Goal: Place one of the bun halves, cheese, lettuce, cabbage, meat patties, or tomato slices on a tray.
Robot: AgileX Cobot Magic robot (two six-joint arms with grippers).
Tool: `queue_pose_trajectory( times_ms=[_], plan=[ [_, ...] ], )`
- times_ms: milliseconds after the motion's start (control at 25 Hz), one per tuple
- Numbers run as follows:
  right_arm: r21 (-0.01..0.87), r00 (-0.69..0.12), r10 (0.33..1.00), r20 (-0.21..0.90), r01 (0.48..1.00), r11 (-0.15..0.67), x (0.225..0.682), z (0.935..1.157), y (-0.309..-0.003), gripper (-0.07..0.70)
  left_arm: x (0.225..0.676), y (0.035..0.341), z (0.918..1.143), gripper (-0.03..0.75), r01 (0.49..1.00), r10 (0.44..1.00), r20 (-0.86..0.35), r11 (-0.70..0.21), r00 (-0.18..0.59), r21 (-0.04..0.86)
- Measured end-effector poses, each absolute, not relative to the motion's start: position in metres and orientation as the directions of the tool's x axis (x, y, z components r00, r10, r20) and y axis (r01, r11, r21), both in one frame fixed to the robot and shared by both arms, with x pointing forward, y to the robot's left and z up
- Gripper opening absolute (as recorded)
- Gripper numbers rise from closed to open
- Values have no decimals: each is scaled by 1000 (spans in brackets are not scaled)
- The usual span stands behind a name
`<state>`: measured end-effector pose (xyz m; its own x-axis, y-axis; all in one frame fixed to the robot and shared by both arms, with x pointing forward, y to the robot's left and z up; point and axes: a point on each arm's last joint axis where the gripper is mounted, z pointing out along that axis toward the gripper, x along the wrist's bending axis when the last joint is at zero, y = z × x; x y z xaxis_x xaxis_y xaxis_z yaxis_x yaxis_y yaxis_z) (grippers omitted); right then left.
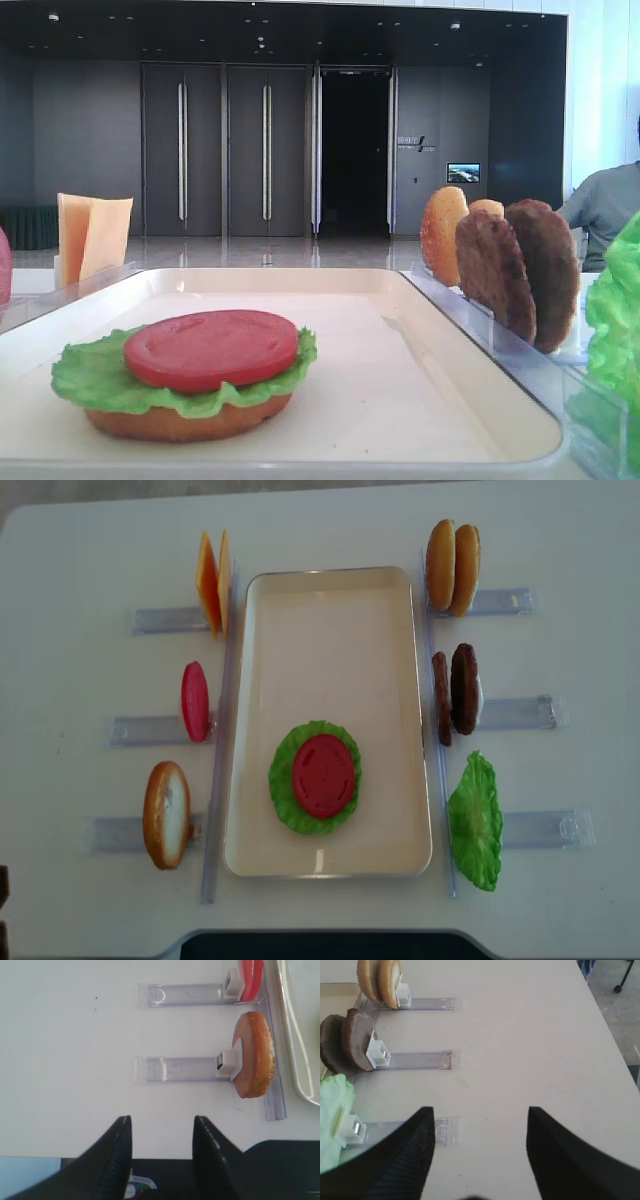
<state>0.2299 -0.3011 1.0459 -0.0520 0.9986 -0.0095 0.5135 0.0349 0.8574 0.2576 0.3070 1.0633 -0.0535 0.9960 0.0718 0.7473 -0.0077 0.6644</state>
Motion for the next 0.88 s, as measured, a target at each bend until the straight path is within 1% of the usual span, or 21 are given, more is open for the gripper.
queue_pose_trajectory(
  times_ms=[240, 400, 560, 680, 880],
  plan=[
    [857, -52, 999, -9, 514, 35, 230, 1046, -301, 419, 242, 306, 1044, 303, 709, 996, 73, -11, -57, 705],
    [857, -52, 999, -9, 514, 35, 230, 1046, -301, 419, 238, 305, 1045, 288, 640, 996, 65, -14, -56, 769],
    [857, -52, 999, -9, 514, 35, 230, 1046, -301, 419, 241, 305, 1043, 254, 604, 996, 67, -20, -57, 797],
    [857, -52, 999, -9, 514, 35, 230, 1046, -301, 419, 244, 305, 1040, 244, 599, 996, 68, -21, -56, 801],
    [857, -52, 999, -9, 514, 35, 230, 1046, -301, 419, 245, 305, 1041, 241, 591, 996, 68, -22, -56, 807]
  ],
)
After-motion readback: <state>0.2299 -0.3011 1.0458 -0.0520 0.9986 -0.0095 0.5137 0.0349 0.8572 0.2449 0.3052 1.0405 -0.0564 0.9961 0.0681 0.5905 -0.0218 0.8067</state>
